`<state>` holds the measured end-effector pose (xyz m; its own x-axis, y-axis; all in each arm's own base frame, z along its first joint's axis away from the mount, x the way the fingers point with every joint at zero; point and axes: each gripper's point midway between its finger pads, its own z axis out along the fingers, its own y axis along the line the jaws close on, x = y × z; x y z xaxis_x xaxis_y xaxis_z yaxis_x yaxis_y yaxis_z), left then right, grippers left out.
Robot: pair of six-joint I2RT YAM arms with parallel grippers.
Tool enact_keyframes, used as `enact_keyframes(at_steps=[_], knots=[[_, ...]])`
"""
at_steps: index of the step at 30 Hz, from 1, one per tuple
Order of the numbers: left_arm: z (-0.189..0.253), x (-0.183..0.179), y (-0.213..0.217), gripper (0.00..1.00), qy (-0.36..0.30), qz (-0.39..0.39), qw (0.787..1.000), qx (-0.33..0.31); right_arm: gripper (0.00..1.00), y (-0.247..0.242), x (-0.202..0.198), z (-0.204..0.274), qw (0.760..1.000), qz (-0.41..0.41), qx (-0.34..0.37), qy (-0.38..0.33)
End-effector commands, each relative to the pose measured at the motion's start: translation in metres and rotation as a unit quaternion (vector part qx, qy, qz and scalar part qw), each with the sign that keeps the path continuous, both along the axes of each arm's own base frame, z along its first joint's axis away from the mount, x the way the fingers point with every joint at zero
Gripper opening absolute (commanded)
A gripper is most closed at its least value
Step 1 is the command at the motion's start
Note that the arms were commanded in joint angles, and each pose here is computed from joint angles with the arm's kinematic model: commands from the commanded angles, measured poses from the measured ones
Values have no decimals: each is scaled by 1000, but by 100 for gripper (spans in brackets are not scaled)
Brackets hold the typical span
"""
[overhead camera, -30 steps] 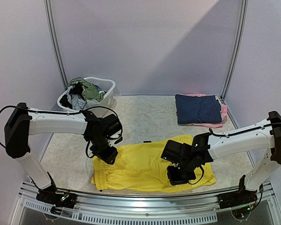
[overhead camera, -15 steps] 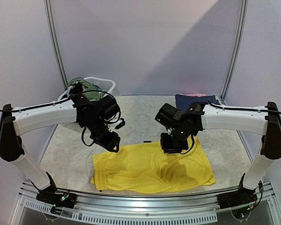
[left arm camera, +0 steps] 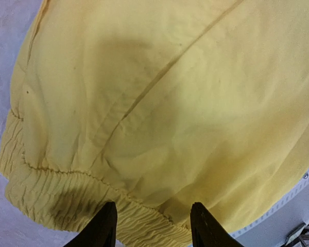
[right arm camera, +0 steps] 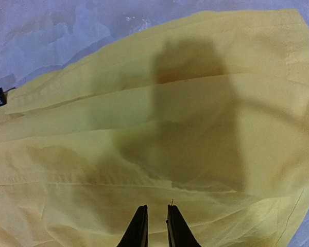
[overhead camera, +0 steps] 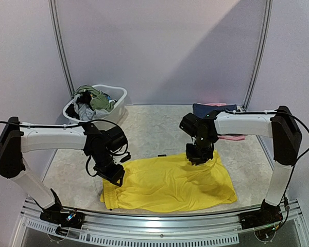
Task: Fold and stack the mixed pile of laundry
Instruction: Smooth out the rectangle-folded shorts at the center of the board.
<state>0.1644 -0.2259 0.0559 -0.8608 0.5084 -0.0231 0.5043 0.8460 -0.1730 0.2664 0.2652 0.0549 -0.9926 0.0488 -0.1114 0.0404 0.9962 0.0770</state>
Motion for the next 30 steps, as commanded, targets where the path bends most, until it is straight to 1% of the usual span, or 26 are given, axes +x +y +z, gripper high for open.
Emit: enact_keyframes(at_steps=[1,2,6,9,16,20,22,23,27,30], knots=[[-12,9,4,50,-21,15,999,18,14,0,9,-19,1000,15,-1,11],[-14,11,7,50,-26,18,999,27,13,2,10,-23,1000,14,9,23],[-24,19,17,50,-47,25,997,58,13,0,21,-34,999,7,18,29],[-30,25,14,50,-46,21,997,63,12,-3,28,-41,999,6,17,32],[-35,59,7,50,-64,18,994,85,13,-15,43,-53,999,-14,9,37],[-13,88,-9,51,-86,11,992,89,12,-31,61,-43,999,-37,-12,35],[9,98,-18,52,-101,14,992,77,12,-29,73,-26,999,-37,-3,23],[18,98,-19,54,-103,15,992,71,12,-29,80,-17,999,-33,-10,7],[54,91,-16,64,-116,35,992,40,17,-6,93,22,999,6,49,-22],[79,81,-7,73,-130,57,990,18,27,3,98,54,996,16,78,-47]])
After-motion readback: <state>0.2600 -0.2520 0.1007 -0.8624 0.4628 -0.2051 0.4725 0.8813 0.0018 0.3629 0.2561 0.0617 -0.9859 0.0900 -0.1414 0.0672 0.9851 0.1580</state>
